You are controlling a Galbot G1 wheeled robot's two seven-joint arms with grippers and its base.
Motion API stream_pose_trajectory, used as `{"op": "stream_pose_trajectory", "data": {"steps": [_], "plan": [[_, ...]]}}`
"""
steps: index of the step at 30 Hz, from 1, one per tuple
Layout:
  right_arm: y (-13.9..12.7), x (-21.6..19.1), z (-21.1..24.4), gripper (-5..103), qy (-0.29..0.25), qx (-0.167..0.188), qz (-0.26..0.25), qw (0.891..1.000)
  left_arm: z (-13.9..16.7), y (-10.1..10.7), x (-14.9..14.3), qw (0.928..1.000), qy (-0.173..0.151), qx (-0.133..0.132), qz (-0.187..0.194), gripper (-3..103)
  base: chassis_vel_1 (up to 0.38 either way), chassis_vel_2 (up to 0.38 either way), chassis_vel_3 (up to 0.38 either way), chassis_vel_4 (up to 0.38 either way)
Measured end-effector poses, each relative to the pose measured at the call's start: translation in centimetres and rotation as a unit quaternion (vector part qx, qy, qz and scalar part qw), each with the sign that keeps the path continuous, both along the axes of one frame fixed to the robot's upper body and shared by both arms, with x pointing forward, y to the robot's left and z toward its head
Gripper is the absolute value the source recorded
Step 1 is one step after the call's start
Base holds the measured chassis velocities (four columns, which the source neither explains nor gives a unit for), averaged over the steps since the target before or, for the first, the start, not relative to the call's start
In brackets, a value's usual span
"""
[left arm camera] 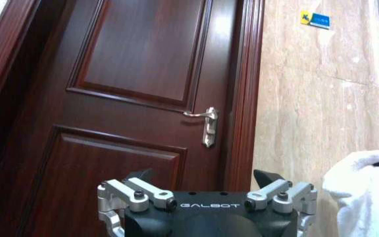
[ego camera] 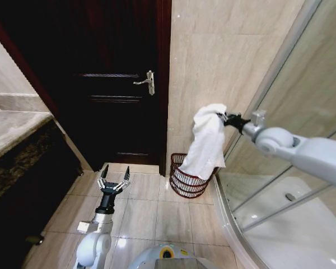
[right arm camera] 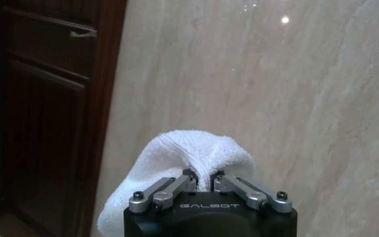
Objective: Discard the used towel into the hamper.
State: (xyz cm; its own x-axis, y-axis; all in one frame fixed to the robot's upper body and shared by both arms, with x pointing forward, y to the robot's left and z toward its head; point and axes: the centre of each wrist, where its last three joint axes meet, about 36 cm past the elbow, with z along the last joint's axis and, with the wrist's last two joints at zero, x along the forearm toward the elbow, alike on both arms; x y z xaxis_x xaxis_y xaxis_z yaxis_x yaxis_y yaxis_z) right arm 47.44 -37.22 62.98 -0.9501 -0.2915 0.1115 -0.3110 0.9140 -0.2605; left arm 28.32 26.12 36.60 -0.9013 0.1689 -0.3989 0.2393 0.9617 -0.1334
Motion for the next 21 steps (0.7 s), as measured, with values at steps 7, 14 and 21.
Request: {"op": "stream_pose_trajectory", "data": {"steps": [7,14,21], "plan": [[0.6,-3.5,-2.9,10,0.004,-0.007,0.001,1.000,0.1,-0.4,0.1,1.0000,-0.001,-0.001,-0.005,100,0.000,0.000,0.000,0.000],[0.6,-6.5,-2.1,10,0.007,-0.007,-0.004,1.000,0.1,-0.2,0.2,1.0000,-0.002,0.001,-0.005,100,0.000,0.000,0.000,0.000],[-0.3,-7.9,-1.8,10,0.013,-0.005,-0.014,1.000,-0.2,-0.5,0.6,0.9999,0.004,-0.004,-0.008,100,0.000,0.000,0.000,0.000]]}}
